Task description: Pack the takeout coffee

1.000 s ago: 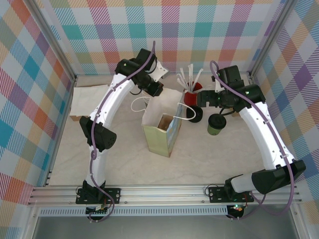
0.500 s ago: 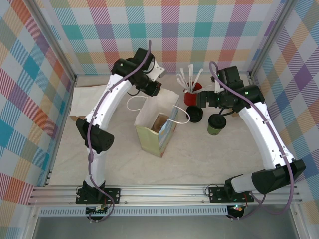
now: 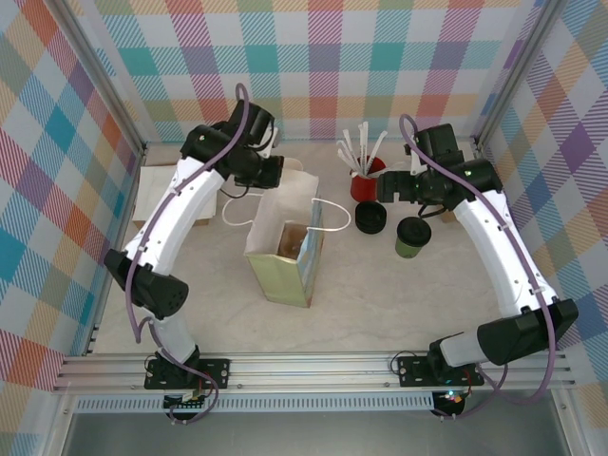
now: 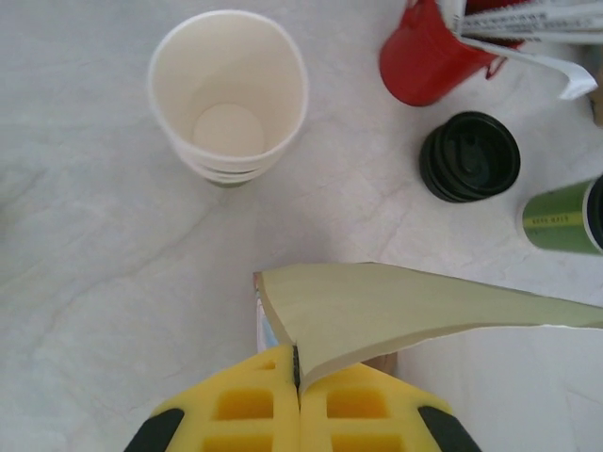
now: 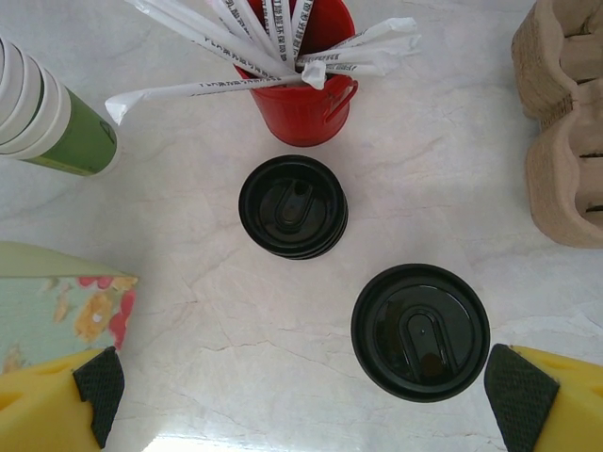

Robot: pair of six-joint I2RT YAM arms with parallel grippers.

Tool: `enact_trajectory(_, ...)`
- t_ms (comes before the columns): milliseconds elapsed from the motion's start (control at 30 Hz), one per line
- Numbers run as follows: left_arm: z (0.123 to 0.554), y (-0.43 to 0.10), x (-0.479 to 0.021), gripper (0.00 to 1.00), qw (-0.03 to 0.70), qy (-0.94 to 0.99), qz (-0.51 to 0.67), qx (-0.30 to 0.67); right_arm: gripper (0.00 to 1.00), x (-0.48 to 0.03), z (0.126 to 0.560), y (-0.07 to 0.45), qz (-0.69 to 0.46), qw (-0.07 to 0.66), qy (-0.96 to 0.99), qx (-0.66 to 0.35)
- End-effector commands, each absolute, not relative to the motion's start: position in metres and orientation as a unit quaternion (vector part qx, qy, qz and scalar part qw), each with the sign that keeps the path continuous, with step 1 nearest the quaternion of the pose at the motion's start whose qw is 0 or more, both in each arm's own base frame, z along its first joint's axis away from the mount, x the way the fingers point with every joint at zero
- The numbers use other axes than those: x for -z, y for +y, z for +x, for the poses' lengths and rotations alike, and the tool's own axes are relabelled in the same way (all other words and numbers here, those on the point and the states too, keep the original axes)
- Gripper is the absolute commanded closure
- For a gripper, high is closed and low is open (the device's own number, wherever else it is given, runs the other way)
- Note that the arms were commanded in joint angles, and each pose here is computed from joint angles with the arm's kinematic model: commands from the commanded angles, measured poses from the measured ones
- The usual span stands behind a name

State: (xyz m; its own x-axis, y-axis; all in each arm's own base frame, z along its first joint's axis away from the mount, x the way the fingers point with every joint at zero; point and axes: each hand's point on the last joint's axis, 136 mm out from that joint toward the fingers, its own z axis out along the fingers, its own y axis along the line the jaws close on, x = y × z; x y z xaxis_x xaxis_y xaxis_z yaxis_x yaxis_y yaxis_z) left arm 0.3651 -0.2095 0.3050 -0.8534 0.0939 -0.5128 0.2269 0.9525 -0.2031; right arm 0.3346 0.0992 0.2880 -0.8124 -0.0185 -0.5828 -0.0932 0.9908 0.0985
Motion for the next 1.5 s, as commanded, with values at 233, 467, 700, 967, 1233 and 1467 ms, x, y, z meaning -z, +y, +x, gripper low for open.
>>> enact_trajectory(233,0.347,-0.16,-0.293,1.0,0.266,0.952,-0.122,0.093,0.0,-0.278,0.344,0.096,-0.012,0.297,0.953,-0.063)
enact_trajectory(467,0.346,-0.132,-0.279,1.0,0.291,0.93,-0.216,0.055,0.0,-0.259,0.346,0.08,-0.004,0.261,0.965,-0.041)
enact_trajectory(700,0.353,-0.129,-0.273,1.0,0.306,0.916,-0.253,0.055,0.0,-0.231,0.342,0.064,0.01,0.219,0.975,-0.023)
enact_trajectory(967,0.357,-0.133,-0.265,0.9,0.302,0.917,-0.254,0.057,0.0,-0.209,0.335,0.052,0.016,0.192,0.981,-0.011)
enact_trajectory(1233,0.36,-0.133,-0.284,0.45,0.327,0.924,-0.192,0.052,0.0,-0.208,0.329,0.048,0.009,0.196,0.981,0.0)
enact_trajectory(1467,0.354,-0.131,-0.309,0.17,0.358,0.925,-0.118,0.048,0.0,-0.217,0.322,0.043,0.004,0.198,0.98,0.01)
